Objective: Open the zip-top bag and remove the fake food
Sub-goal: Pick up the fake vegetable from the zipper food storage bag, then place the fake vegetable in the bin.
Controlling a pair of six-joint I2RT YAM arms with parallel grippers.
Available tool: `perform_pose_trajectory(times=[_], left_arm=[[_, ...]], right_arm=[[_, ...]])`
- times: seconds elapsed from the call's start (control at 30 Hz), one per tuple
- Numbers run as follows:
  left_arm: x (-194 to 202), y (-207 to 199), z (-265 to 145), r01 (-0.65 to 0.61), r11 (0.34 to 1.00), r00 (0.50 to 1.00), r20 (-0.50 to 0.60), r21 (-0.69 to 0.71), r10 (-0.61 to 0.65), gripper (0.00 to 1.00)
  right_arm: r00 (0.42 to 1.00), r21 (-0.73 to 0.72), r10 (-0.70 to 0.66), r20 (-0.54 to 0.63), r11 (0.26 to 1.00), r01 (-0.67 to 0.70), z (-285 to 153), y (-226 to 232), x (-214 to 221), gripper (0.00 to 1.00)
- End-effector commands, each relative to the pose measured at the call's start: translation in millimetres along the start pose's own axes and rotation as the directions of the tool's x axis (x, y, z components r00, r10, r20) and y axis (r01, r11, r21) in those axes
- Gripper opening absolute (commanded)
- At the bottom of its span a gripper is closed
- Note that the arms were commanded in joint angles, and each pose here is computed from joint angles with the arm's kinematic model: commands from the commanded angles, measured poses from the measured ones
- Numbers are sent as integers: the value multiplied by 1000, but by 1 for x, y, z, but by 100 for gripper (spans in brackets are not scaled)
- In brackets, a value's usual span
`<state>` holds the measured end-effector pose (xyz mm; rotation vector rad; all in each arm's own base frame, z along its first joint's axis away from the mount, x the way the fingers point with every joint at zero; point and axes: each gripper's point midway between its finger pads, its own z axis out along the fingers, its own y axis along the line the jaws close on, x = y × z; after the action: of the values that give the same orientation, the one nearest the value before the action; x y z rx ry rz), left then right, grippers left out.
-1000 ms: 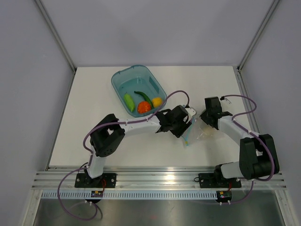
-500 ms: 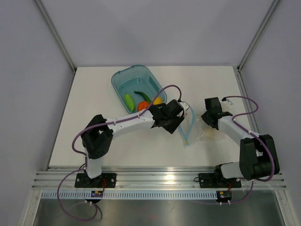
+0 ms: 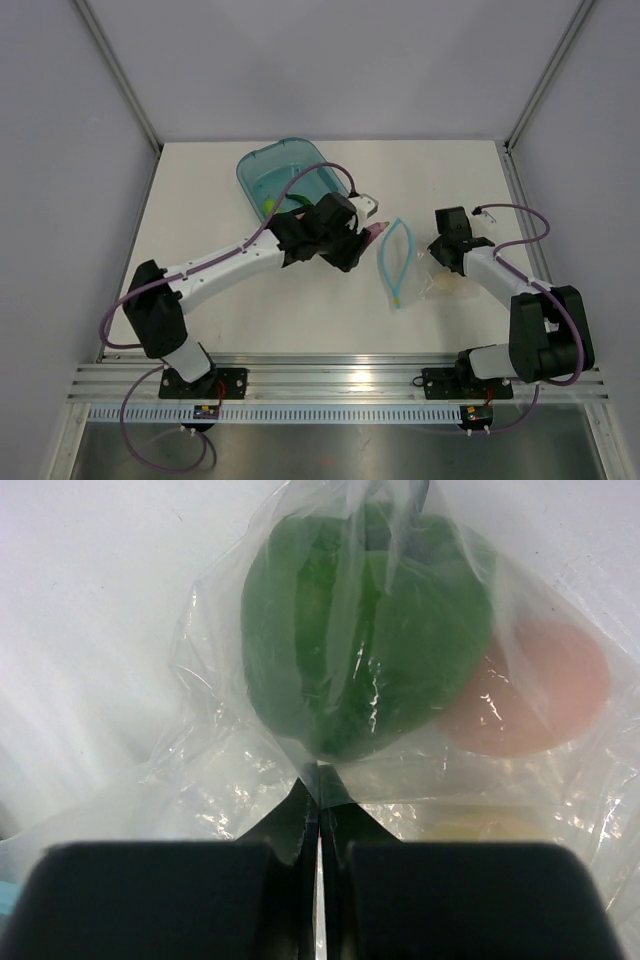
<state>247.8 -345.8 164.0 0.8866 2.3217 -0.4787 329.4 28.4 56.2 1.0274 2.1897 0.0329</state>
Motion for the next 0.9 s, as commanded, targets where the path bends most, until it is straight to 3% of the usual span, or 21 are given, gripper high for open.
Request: perform_pose_trajectory(times=[0.0, 0.3, 0.53, 0.87], left_arm=[[-20, 10, -27, 57, 996, 991, 114, 65, -64, 31], [-31, 65, -50, 241, 970, 925, 307, -23, -223, 30], [-40, 114, -74, 401, 914, 802, 507, -67, -315, 30], [-31, 179, -33, 523, 840, 758, 530, -143, -381, 28]], right_arm=[[998, 0, 25, 50, 1000, -26, -4, 2, -14, 0], [998, -5, 26, 57, 1000, -25, -5, 2, -16, 0], [998, -15, 26, 49, 1000, -25, -6, 4, -15, 0], [999, -30, 28, 44, 999, -27, -6, 6, -14, 0]])
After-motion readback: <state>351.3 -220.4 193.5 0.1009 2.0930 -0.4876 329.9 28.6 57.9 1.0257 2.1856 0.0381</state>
